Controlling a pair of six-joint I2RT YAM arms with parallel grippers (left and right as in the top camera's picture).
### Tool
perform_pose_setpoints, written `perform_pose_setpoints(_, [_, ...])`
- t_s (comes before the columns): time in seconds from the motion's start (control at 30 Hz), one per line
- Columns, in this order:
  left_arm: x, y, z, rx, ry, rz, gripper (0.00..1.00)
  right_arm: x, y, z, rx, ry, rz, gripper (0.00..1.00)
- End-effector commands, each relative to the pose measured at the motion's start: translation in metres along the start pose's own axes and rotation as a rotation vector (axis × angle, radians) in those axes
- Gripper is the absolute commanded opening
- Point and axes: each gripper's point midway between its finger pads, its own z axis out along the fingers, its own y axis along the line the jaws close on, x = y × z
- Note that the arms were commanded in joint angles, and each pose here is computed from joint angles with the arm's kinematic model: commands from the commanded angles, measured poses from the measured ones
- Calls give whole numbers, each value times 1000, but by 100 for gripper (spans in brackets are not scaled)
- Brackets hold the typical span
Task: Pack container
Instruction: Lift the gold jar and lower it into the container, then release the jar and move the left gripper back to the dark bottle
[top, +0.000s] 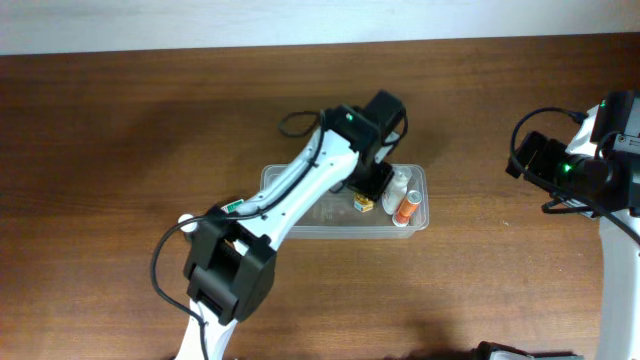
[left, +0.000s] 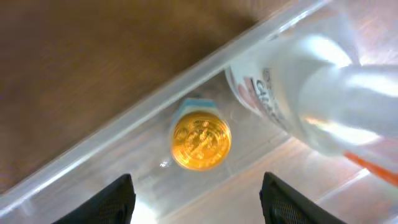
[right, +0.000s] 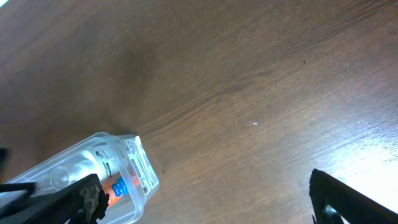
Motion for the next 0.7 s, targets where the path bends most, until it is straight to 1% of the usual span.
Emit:
perform_pose_setpoints(0.0, [-13, 31, -43, -110, -65, -27, 66, -4, -1, -2, 4, -12, 7, 98])
perform_pose_setpoints(0.13, [4, 78, -78, -246, -35, -110, 67, -4, -1, -2, 4, -12, 7, 98])
perform_pose_setpoints(0.23, [29, 126, -101, -334, 10, -255, 67, -4, -1, -2, 4, -12, 7, 98])
perform_pose_setpoints(0.4, [77, 197, -126, -364, 97, -503, 68, -4, -1, -2, 4, -12, 7, 98])
perform_pose_setpoints(0.47, [94, 221, -130, -355, 126, -583, 72, -4, -1, -2, 4, -12, 7, 98])
perform_pose_setpoints(0.53, [107, 238, -128, -307, 143, -663, 76, -4, -1, -2, 4, -12, 7, 98])
perform_pose_setpoints(0.57, [113, 245, -126, -267, 152, -699, 76, -4, -1, -2, 4, -13, 7, 98])
perform_pose_setpoints(0.67, [127, 255, -116, -156, 175, -725, 76, -4, -1, -2, 4, -12, 7, 98])
